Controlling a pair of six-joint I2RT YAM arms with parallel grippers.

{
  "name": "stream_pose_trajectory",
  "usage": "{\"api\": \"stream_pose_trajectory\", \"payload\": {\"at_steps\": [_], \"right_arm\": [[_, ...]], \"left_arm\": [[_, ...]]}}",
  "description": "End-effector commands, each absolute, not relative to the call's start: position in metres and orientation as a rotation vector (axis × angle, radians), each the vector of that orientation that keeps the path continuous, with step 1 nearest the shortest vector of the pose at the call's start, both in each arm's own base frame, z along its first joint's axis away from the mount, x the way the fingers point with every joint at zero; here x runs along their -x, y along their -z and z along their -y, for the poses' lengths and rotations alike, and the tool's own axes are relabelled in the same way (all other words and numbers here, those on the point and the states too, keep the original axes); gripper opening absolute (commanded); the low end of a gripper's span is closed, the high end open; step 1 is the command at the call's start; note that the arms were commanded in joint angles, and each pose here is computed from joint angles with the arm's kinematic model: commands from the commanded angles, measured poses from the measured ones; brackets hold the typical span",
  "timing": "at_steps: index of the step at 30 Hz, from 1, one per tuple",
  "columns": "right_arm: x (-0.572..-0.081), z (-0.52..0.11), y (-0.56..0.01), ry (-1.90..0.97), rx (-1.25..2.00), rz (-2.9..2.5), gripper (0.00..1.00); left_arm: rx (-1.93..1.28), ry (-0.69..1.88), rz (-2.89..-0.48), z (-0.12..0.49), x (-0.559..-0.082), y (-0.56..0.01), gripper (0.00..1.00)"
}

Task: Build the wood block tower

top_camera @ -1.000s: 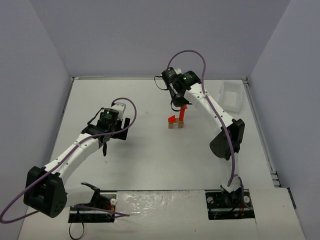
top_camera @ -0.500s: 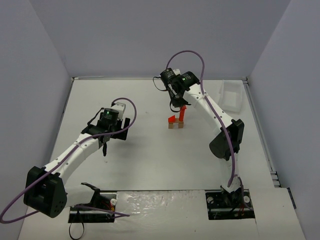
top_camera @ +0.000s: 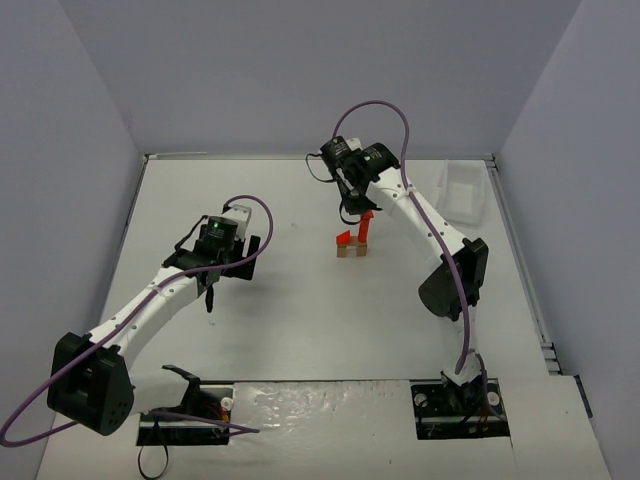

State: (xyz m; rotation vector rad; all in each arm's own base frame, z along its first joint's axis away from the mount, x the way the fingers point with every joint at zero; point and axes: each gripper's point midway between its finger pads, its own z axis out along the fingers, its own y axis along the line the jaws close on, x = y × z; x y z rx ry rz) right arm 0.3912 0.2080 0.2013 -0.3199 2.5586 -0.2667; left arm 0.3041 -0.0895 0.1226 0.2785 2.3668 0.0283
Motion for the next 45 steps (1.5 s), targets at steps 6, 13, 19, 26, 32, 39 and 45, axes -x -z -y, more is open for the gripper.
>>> {"api": "stream_pose_trajectory", "payload": {"at_steps": [6, 13, 19, 26, 32, 39, 45], "right_arm": [[-0.3863, -0.2014, -0.2114, 0.295, 0.287, -2.537, 0.00], [-0.3869, -0.2013, -0.2112, 0.297, 0.283, -2.535, 0.00], [-0.3867, -0.2016, -0.2126, 0.292, 0.280, -2.533, 0.00], [-0.3867, -0.2007, -0.2120, 0.298, 0.277, -2.533, 0.04], [-0.3865, -0.1994, -0.2118, 0.307, 0.272, -2.532, 0.06], [-0.3867, -0.1985, -0.2132, 0.310, 0.265, -2.527, 0.06], [-0.3863, -0.1986, -0.2137, 0.307, 0.263, -2.527, 0.07]], "left_arm": [[-0.231, -0.010, -2.302, 0.0913, -0.3143, -0.1416, 0.78], [-0.230, -0.009, -2.299, 0.0914, -0.3145, -0.1425, 0.78], [-0.229, -0.008, -2.298, 0.0914, -0.3145, -0.1430, 0.78], [-0.228, -0.008, -2.298, 0.0914, -0.3145, -0.1429, 0.78], [-0.229, -0.008, -2.301, 0.0913, -0.3140, -0.1421, 0.78], [-0.228, -0.007, -2.303, 0.0915, -0.3139, -0.1417, 0.79], [-0.228, -0.004, -2.302, 0.0916, -0.3134, -0.1423, 0.78]]}}
